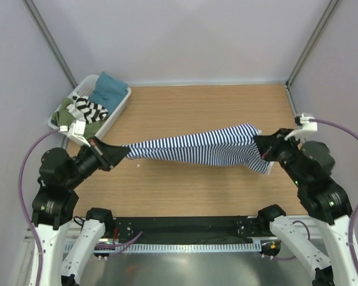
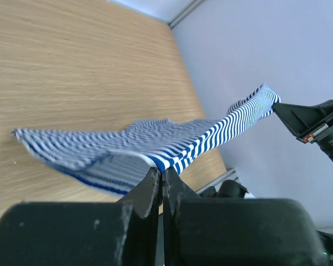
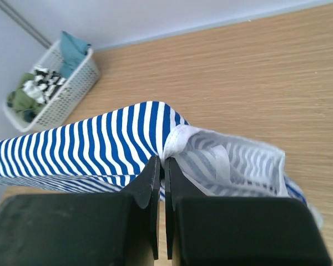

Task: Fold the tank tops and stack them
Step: Flatten the tank top out

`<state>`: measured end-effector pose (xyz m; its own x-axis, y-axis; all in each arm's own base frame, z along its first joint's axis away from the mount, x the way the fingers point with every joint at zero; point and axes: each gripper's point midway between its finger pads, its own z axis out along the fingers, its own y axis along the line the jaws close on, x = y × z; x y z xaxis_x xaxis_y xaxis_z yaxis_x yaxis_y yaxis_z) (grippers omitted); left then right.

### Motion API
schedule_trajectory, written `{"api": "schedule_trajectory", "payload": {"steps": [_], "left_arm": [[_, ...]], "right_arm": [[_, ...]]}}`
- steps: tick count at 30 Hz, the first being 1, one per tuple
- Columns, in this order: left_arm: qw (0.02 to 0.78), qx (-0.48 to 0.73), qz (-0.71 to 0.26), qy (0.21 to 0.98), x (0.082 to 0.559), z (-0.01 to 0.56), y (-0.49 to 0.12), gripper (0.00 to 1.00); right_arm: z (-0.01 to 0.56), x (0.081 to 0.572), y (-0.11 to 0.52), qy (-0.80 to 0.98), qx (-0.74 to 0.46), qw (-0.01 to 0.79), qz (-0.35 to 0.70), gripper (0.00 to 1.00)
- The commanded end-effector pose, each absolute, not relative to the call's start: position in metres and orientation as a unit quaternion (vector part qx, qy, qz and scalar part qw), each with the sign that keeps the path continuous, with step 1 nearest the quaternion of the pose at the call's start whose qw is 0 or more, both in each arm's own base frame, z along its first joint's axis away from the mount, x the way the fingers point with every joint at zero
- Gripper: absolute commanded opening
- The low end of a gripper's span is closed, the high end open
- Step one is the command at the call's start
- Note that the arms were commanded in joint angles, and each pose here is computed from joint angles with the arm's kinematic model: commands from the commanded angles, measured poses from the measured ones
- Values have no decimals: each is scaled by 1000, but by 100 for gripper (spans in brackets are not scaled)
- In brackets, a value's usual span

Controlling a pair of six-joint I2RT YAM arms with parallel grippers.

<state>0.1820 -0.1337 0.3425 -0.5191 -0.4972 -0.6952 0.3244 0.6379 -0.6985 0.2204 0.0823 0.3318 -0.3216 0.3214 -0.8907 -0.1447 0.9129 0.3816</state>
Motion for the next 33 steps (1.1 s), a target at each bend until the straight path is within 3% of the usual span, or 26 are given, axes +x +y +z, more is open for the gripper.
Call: {"api": "schedule_trajectory", "payload": {"steps": [1, 7, 11, 19, 27, 30, 33], "left_arm": [[491, -49, -415, 764, 159, 360, -129, 0], [543, -49, -394, 740, 180, 416, -121, 0], [505, -46, -431, 746, 235, 414, -142, 0], [423, -145, -395, 802, 349, 280, -147, 0], [364, -195, -384, 826, 407, 176, -154, 0], [354, -198, -371, 835, 417, 154, -154, 11], [342, -199, -365, 843, 429, 134, -155, 14]], "right_arm": [[342, 200, 71, 781, 69, 589, 198, 1], [394, 213, 62, 755, 75, 627, 177, 1], [378, 260, 66, 794, 88, 588, 127, 1], [264, 350, 100, 862, 95, 489, 96, 1], [192, 411, 115, 887, 100, 445, 72, 1], [172, 427, 118, 894, 99, 432, 66, 1], [153, 438, 121, 900, 97, 420, 64, 1]]}}
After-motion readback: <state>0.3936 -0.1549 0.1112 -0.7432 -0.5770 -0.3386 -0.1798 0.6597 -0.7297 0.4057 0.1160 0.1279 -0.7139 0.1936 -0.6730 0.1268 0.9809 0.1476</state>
